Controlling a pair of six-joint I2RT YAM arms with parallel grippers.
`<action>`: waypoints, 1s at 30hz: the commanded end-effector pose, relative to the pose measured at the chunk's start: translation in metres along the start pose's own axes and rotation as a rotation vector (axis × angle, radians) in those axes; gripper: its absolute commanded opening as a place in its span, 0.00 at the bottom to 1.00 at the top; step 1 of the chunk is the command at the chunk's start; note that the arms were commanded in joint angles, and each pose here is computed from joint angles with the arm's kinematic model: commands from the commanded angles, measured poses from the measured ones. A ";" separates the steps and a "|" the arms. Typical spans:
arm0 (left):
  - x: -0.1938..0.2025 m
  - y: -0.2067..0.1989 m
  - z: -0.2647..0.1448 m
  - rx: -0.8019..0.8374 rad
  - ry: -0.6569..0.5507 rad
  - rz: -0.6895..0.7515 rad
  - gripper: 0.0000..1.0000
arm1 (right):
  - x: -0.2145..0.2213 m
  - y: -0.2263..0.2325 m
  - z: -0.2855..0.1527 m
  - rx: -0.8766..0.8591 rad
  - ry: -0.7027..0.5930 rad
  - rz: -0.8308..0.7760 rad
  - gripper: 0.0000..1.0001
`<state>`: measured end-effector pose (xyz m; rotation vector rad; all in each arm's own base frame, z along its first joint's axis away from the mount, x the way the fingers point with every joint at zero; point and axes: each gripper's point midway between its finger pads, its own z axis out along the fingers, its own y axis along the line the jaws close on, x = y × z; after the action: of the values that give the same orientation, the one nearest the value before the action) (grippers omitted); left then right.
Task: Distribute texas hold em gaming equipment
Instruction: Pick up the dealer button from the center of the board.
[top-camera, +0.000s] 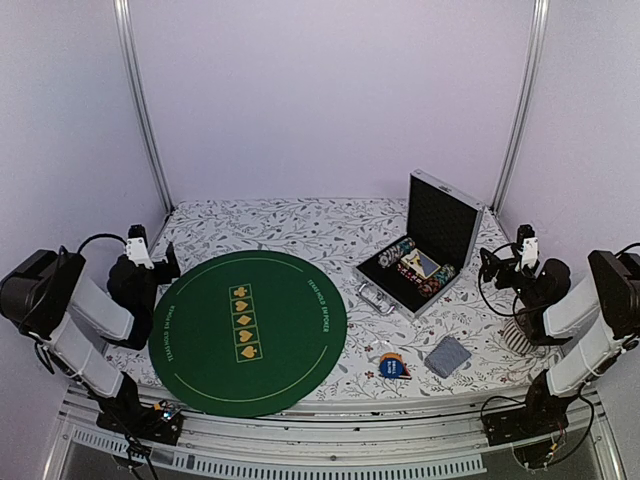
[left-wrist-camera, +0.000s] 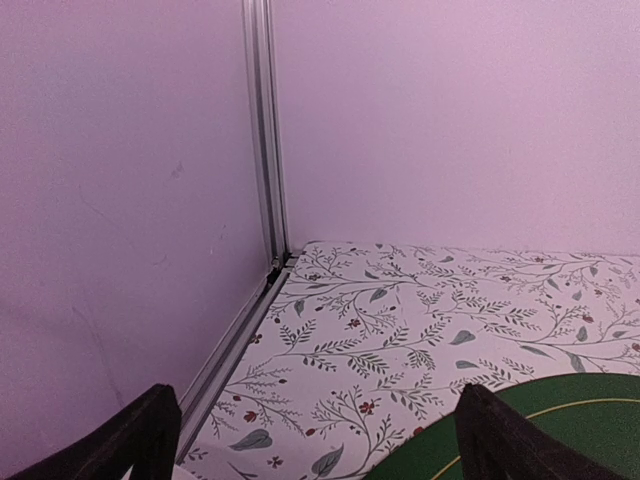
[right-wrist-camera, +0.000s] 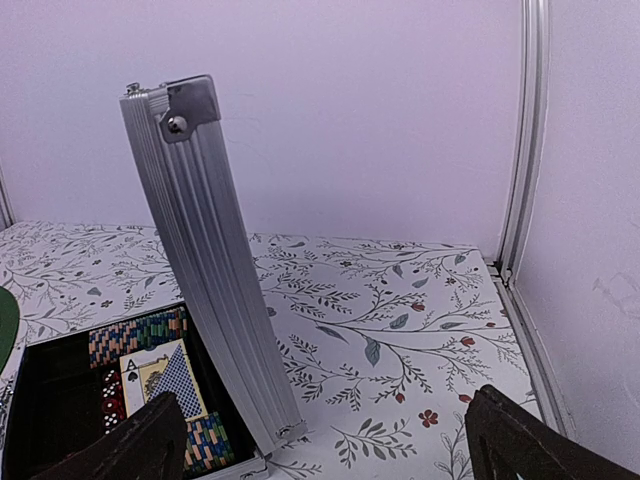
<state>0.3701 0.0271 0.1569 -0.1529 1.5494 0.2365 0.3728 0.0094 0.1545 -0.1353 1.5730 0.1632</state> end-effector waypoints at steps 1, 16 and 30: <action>-0.002 -0.001 0.003 0.006 -0.004 0.010 0.98 | -0.004 0.001 0.002 -0.008 -0.014 -0.003 0.99; -0.012 0.004 -0.006 -0.024 -0.039 0.005 0.98 | -0.040 -0.011 0.004 0.057 -0.006 0.023 0.99; -0.138 0.048 -0.051 -0.219 -0.169 -0.240 0.98 | -0.206 0.076 -0.041 -0.407 -0.132 0.215 0.99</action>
<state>0.3167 0.0555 0.2863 -0.4337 1.2843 0.2514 0.3356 0.0381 0.3504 -0.1748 1.3292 0.3834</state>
